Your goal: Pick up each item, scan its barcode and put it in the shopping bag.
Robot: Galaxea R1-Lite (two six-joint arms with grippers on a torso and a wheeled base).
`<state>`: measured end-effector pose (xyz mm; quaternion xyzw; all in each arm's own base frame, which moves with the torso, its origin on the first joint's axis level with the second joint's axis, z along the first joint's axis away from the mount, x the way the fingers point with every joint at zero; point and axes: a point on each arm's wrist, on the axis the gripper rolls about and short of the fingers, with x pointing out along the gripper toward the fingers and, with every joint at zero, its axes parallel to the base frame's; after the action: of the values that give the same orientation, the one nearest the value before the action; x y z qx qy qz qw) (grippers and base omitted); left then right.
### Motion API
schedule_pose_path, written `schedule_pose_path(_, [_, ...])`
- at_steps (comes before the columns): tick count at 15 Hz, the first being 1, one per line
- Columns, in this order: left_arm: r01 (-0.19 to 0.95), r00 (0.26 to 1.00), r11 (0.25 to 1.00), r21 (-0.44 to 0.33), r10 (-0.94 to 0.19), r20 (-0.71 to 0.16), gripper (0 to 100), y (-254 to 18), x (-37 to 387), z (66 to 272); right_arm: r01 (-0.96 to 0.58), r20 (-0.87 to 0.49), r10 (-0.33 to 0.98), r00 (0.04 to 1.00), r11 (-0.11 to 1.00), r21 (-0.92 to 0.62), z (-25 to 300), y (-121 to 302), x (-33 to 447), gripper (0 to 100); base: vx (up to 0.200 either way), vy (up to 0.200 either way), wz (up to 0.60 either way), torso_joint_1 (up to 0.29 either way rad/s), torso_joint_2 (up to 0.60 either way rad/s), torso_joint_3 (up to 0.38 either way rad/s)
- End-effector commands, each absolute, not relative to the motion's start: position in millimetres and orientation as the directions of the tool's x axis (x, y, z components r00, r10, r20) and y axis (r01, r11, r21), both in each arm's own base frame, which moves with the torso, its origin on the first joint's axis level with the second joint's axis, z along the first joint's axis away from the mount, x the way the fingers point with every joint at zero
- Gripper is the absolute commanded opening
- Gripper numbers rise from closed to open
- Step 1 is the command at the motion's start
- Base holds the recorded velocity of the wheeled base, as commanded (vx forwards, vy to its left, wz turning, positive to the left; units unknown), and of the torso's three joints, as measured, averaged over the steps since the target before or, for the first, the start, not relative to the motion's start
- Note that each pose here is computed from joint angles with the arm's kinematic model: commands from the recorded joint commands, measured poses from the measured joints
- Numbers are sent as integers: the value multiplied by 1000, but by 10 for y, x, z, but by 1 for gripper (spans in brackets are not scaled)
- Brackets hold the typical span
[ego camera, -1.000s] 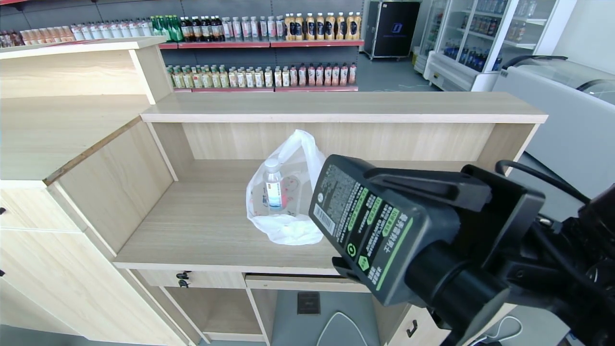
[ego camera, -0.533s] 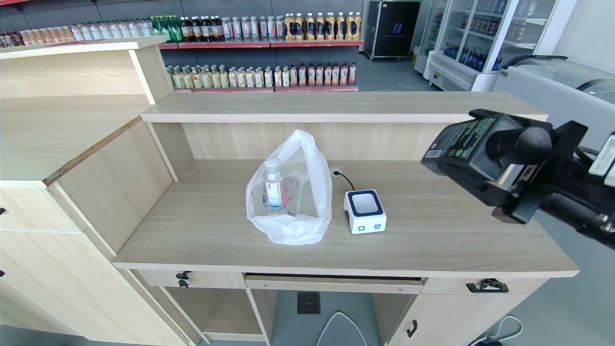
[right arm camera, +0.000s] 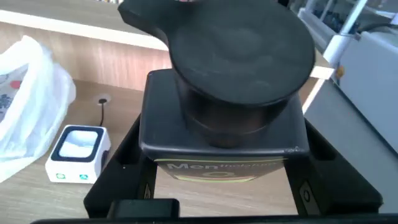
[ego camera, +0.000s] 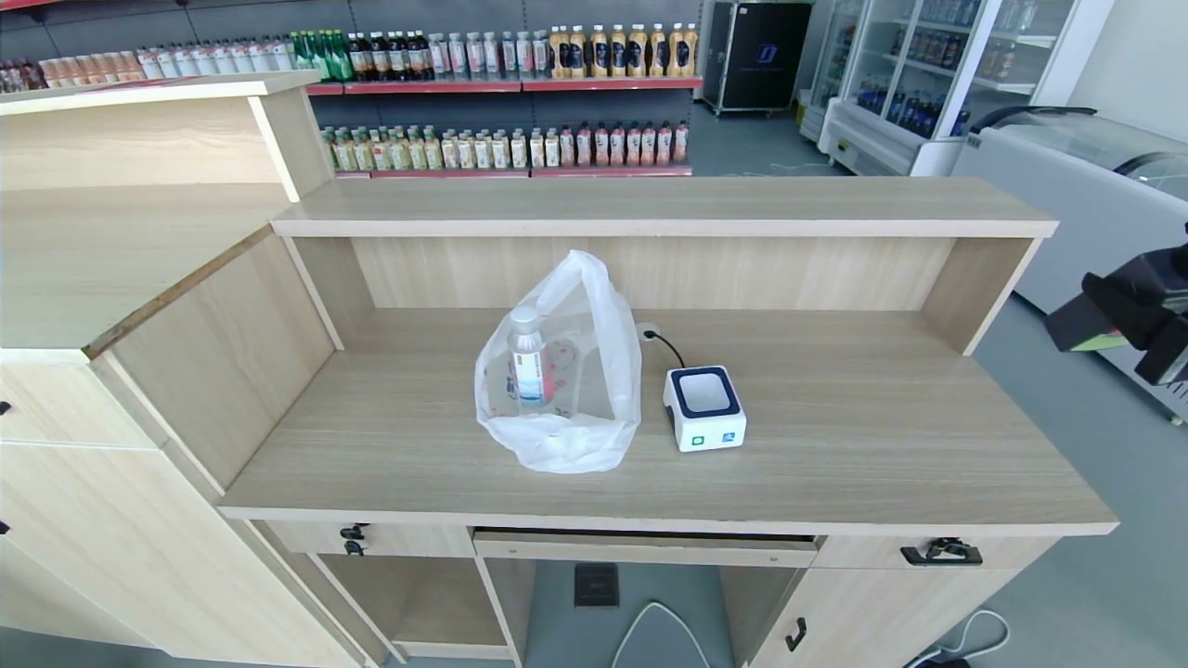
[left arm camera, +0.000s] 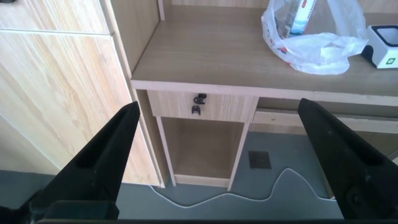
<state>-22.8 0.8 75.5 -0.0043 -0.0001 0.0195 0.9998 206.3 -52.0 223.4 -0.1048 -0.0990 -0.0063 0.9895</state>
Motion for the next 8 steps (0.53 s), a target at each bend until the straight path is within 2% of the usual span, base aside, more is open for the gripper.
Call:
schedule_pose_path(1, [-41, 999, 999, -9, 41, 0, 100, 9, -228, 755, 230, 89, -220, 972, 963, -142, 2020, -588, 2107, 0, 0, 0, 0, 0, 0, 0])
schedule_pose_path(5, [-40, 999, 999, -9, 40, 0, 100, 8, -228, 755, 247, -11, -252, 968, 954, -168, 1891, -552, 2120, 0, 0, 0, 0, 0, 0, 0])
schedule_pose_path(8, [-40, 999, 999, -9, 40, 0, 100, 8, -228, 755, 243, 15, -244, 970, 953, -183, 1907, -544, 2157, 0, 0, 0, 0, 0, 0, 0])
